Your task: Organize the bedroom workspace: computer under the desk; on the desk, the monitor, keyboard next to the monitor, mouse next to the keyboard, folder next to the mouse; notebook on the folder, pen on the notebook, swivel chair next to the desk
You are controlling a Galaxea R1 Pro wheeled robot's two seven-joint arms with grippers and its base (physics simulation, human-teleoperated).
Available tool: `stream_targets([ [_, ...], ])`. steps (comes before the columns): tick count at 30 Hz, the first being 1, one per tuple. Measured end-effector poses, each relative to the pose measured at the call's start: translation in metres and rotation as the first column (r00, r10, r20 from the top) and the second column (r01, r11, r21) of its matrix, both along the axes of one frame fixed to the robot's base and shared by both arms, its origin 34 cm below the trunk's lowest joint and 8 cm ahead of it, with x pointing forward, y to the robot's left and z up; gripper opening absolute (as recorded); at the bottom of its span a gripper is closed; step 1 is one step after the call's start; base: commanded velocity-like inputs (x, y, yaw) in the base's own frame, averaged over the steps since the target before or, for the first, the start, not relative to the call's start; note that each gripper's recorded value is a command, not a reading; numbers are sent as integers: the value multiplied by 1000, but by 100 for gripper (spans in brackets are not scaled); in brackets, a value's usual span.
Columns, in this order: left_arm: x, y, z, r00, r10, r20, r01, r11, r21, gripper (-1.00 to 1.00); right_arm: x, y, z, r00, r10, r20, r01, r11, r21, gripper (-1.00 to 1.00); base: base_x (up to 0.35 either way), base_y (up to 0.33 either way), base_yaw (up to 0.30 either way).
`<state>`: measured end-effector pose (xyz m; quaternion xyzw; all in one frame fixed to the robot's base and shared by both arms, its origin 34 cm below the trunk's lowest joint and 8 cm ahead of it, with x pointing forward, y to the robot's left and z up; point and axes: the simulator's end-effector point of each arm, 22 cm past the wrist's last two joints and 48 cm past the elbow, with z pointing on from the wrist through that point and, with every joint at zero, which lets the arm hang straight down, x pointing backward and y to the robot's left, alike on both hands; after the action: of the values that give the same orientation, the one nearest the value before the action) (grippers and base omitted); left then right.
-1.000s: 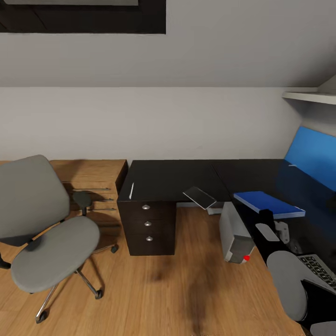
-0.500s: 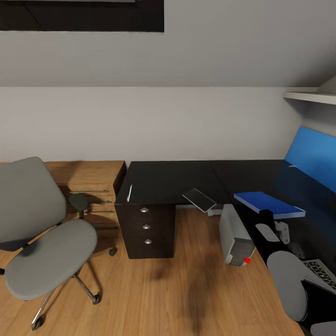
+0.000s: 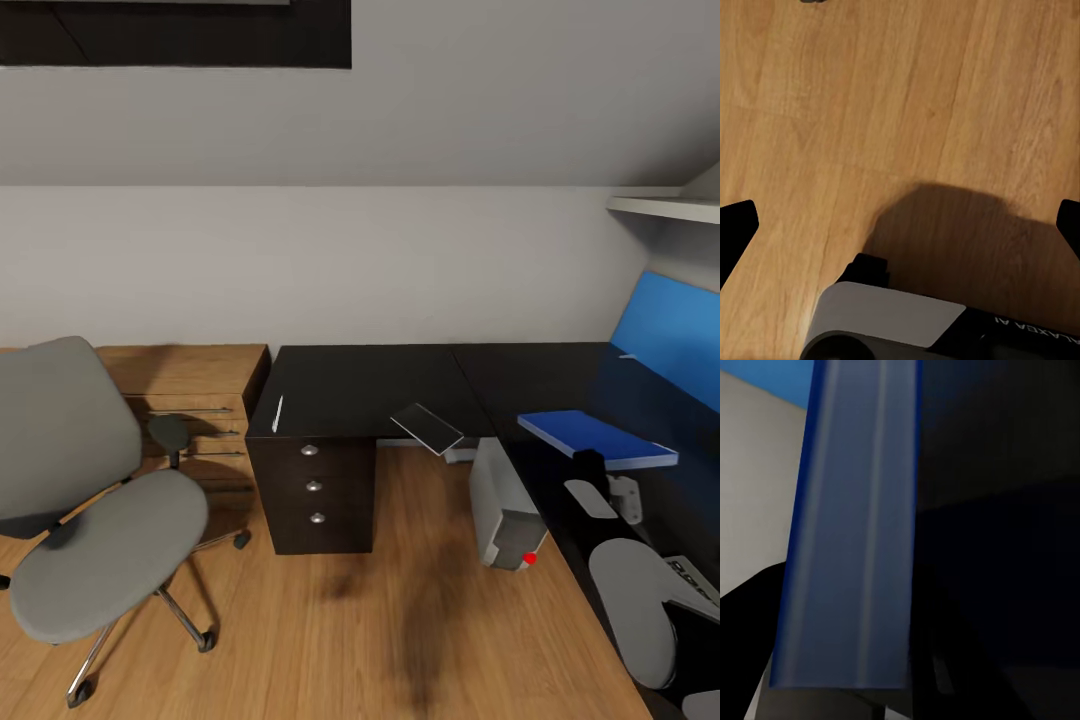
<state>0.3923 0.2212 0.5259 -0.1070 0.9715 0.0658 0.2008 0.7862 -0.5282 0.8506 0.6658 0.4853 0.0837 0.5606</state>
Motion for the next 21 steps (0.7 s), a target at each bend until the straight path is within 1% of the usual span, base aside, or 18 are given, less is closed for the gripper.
stream_targets([
  [5, 0, 0, 0, 1000, 0, 0, 0, 1000, 0, 100, 0, -1, 1, 1000, -1, 1, 1, 1000, -1, -100, 15, 4, 0],
  [11, 0, 0, 0, 1000, 0, 0, 0, 1000, 0, 100, 0, 2, 0, 1000, 1, 3, -1, 1000, 3, -100, 169, 70, 0],
  [18, 0, 0, 0, 1000, 0, 0, 0, 1000, 0, 100, 1, 3, -1, 1000, 4, 3, -4, 1000, 9, -100, 17, 7, 0],
  [20, 0, 0, 0, 1000, 0, 0, 0, 1000, 0, 100, 1, 3, -2, 1000, -1, 7, 1, 1000, 19, -100, 2, 1, 0],
  [21, 0, 0, 0, 1000, 0, 0, 0, 1000, 0, 100, 0, 3, -4, 1000, -12, 14, 12, 999, 42, -100, 1, 0, 0],
])
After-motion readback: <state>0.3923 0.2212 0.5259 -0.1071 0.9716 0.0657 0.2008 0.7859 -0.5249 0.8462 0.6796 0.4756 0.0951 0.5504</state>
